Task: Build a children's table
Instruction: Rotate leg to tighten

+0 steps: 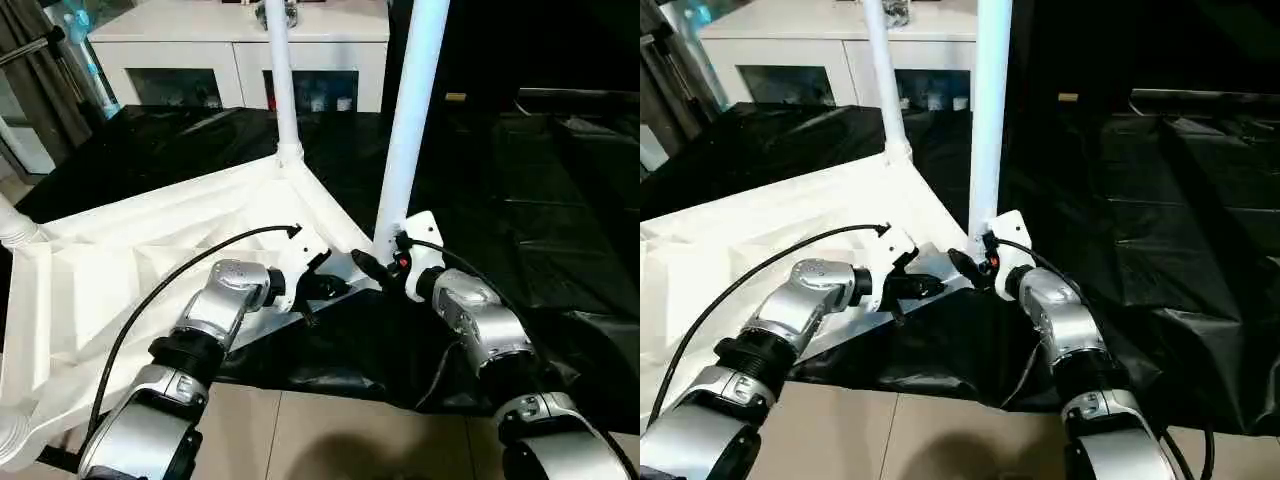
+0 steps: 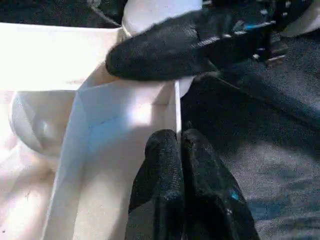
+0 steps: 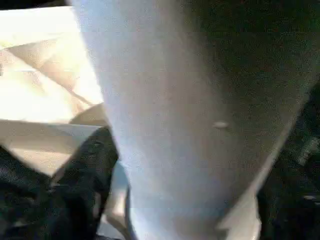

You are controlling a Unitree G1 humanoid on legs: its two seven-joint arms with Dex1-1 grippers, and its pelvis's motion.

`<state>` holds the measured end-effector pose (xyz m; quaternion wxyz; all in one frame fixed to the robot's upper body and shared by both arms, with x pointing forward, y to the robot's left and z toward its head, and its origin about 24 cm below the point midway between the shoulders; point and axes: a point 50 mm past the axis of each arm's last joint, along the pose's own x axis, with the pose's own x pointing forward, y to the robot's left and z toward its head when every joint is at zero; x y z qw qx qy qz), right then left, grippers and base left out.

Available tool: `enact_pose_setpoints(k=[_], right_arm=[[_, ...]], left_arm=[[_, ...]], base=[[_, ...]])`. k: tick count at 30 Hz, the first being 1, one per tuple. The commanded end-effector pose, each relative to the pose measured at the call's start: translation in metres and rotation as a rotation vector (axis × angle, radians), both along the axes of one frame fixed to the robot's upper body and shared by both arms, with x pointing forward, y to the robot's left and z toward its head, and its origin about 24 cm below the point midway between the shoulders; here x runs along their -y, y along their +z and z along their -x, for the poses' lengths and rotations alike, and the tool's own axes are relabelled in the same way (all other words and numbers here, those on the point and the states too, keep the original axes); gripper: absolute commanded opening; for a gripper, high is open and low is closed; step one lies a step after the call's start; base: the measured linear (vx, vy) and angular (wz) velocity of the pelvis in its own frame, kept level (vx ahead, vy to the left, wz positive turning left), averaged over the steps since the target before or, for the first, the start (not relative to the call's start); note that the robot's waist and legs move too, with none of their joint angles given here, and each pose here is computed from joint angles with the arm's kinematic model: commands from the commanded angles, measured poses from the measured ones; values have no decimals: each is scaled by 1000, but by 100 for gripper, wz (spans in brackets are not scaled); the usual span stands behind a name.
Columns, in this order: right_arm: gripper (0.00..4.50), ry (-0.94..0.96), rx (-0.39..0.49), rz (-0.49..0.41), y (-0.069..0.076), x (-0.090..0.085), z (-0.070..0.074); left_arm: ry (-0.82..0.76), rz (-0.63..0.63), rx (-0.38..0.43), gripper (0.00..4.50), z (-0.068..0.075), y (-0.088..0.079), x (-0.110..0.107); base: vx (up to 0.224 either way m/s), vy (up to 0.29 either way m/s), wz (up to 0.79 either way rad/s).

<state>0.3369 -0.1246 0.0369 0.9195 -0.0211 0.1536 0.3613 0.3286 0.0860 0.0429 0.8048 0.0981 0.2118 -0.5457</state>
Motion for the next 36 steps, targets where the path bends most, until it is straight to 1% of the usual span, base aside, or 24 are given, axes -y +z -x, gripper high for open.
enact_pose_setpoints(k=[1, 3, 6, 8, 9, 11, 12, 13, 15, 18, 19, 23, 24, 26, 31, 33, 34, 36], right_arm=[[381, 227, -64, -6, -9, -22, 15], [381, 292, -60, -5, -7, -19, 18], [381, 508, -77, 29, 1, 5, 35], [381, 526, -81, 30, 1, 8, 37], [381, 581, -100, 36, 3, 15, 42], [381, 614, -116, 39, 4, 19, 45], [381, 661, -142, 51, 5, 26, 50], [381, 671, -147, 53, 6, 27, 51], [354, 713, -167, 65, 8, 32, 56], [344, 735, -178, 67, 10, 33, 58], [319, 736, -178, 69, 10, 33, 58], [302, 742, -181, 68, 10, 31, 59], [283, 745, -183, 65, 9, 30, 60], [279, 747, -187, 61, 9, 29, 61], [273, 695, -204, 20, 1, 23, 64], [273, 612, -209, 20, -6, 20, 61], [273, 521, -190, 44, -14, 17, 56], [272, 521, -190, 44, -14, 17, 56]], left_arm=[[-178, 55, 24, 0, 9, 9, 22], [-196, 52, 15, 0, 10, 9, 20], [-270, 46, -4, 0, 15, 10, 10], [-276, 45, -4, 0, 15, 10, 9], [-296, 35, -4, 0, 16, 10, 4], [-308, 26, -3, 0, 16, 10, 2], [-327, 10, -9, 0, 16, 10, -4], [-331, 6, -10, 0, 16, 10, -5], [-358, -14, -16, 0, 17, 11, -12], [-388, -36, -23, 0, 17, 11, -19], [-391, -40, -24, 0, 17, 12, -20], [-394, -40, -26, 0, 17, 12, -21], [-394, -37, -26, 0, 17, 12, -21], [-395, -34, -27, 0, 17, 12, -20], [-352, 6, -29, 0, 16, 10, -12], [-319, 26, -27, 0, 15, 9, -8], [-286, 39, -22, 0, 14, 9, -2], [-286, 39, -22, 0, 14, 9, -2]], base=[[0, 0, 0], [0, 0, 0], [0, 0, 0], [0, 0, 0], [0, 0, 0], [0, 0, 0], [0, 0, 0], [0, 0, 0], [0, 0, 0], [0, 0, 0], [0, 0, 0], [0, 0, 0], [0, 0, 0], [0, 0, 0], [0, 0, 0], [0, 0, 0], [0, 0, 0], [0, 0, 0]])
